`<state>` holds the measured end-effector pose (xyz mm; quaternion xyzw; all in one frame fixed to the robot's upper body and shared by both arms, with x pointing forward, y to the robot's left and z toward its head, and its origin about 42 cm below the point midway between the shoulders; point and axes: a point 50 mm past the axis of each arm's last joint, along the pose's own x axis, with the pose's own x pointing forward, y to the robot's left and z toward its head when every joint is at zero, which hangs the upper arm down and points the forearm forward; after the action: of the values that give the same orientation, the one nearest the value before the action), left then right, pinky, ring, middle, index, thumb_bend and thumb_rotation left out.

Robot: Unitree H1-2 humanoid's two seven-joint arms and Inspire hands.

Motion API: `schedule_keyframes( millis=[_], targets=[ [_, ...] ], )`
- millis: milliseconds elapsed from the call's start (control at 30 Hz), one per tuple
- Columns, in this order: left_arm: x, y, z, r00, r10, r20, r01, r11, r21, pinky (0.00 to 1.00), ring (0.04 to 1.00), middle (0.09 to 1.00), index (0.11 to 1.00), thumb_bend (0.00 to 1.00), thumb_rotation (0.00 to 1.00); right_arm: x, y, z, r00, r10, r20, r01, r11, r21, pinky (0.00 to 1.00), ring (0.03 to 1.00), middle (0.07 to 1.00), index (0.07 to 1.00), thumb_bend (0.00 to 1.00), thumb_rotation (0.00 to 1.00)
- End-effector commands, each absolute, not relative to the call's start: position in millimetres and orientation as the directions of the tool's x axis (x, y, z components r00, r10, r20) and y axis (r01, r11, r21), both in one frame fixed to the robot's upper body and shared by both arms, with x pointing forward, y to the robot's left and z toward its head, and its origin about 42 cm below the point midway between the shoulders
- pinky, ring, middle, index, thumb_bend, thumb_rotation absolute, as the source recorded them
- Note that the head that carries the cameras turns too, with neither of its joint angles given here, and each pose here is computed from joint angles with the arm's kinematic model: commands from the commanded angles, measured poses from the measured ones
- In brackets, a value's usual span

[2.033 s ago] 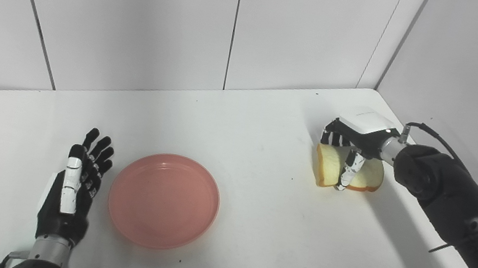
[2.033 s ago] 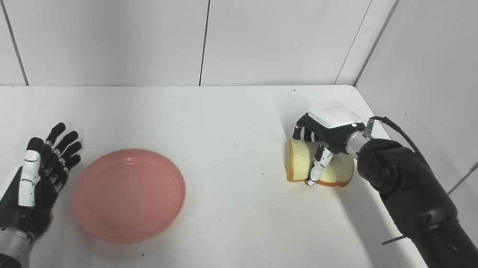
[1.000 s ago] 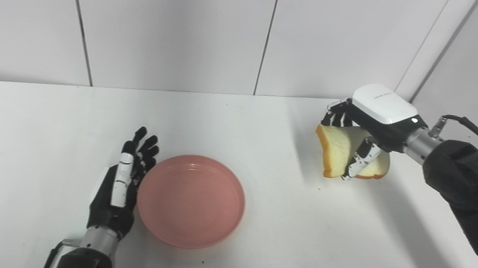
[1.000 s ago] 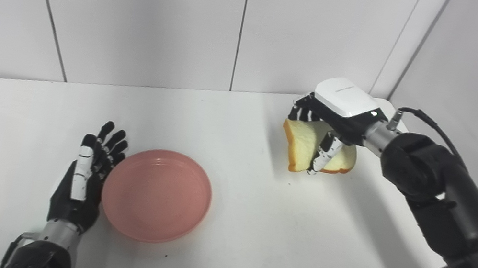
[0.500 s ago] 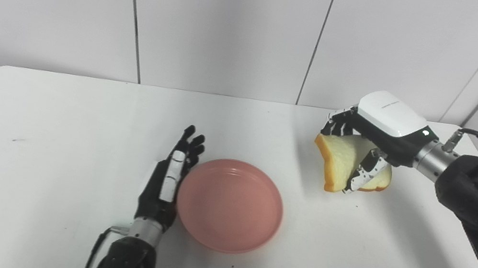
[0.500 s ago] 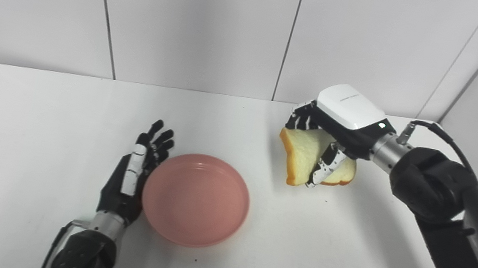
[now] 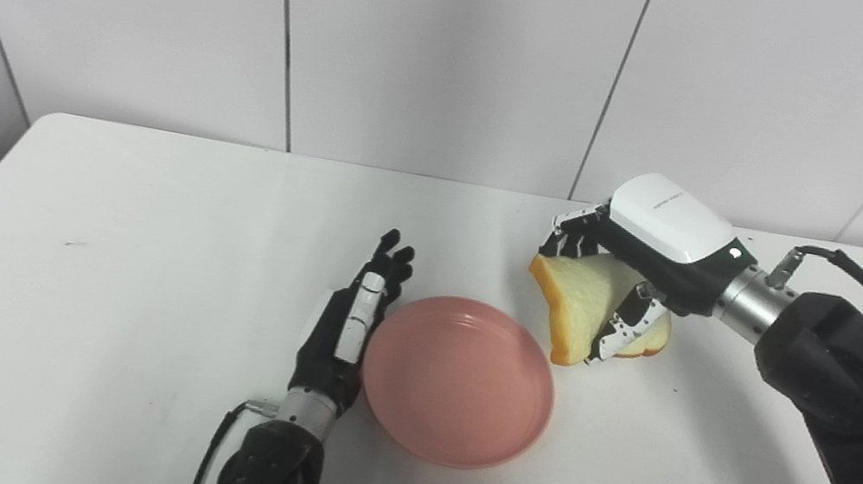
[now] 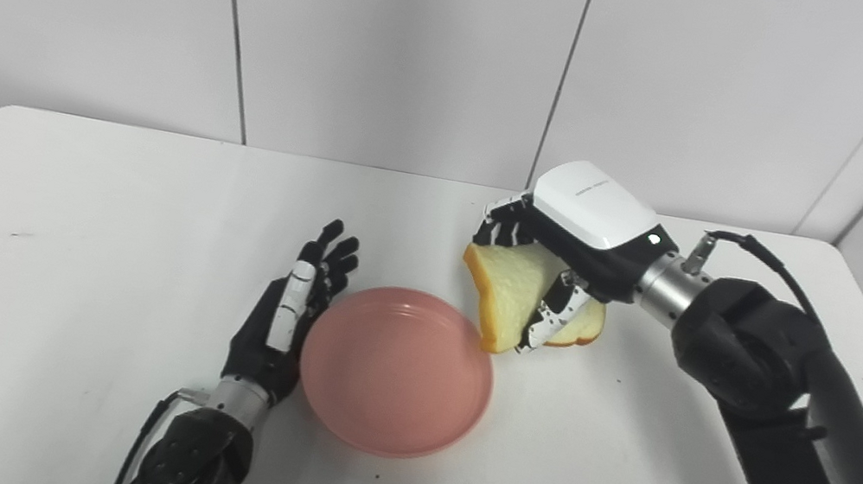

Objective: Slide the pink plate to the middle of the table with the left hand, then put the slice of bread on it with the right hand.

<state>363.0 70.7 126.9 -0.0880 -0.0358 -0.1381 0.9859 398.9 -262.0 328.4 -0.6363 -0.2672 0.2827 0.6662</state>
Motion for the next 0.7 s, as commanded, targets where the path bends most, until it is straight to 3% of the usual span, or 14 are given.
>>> schedule_keyframes(
  millis=[0, 267, 500, 667],
  targets=[
    [369, 61, 143, 0.954, -0.261, 0.146, 0.284, 0.944, -0.168, 1.00, 0.958, 0.950, 0.957, 0.72, 1.00, 398, -250, 358, 0.650, 0.756, 0.074, 0.067, 0.039, -0.997, 0.39, 0.428, 0.466, 0.519, 0.52, 0.00],
    [370, 62, 143, 0.958, -0.249, 0.143, 0.271, 0.948, -0.165, 1.00, 0.951, 0.946, 0.953, 0.71, 1.00, 397, -217, 353, 0.611, 0.790, 0.050, 0.040, 0.032, -0.999, 0.33, 0.392, 0.453, 0.532, 0.51, 0.00],
    [370, 67, 143, 0.961, -0.233, 0.151, 0.254, 0.957, -0.138, 0.99, 0.942, 0.942, 0.948, 0.70, 1.00, 398, -183, 341, 0.584, 0.812, 0.015, 0.009, 0.012, -1.000, 0.44, 0.455, 0.481, 0.497, 0.52, 0.00],
    [370, 72, 142, 0.961, -0.224, 0.162, 0.245, 0.961, -0.126, 0.98, 0.947, 0.948, 0.952, 0.69, 1.00, 406, -168, 325, 0.567, 0.823, -0.018, -0.018, -0.009, -1.000, 0.41, 0.437, 0.494, 0.499, 0.52, 0.00]
  ],
)
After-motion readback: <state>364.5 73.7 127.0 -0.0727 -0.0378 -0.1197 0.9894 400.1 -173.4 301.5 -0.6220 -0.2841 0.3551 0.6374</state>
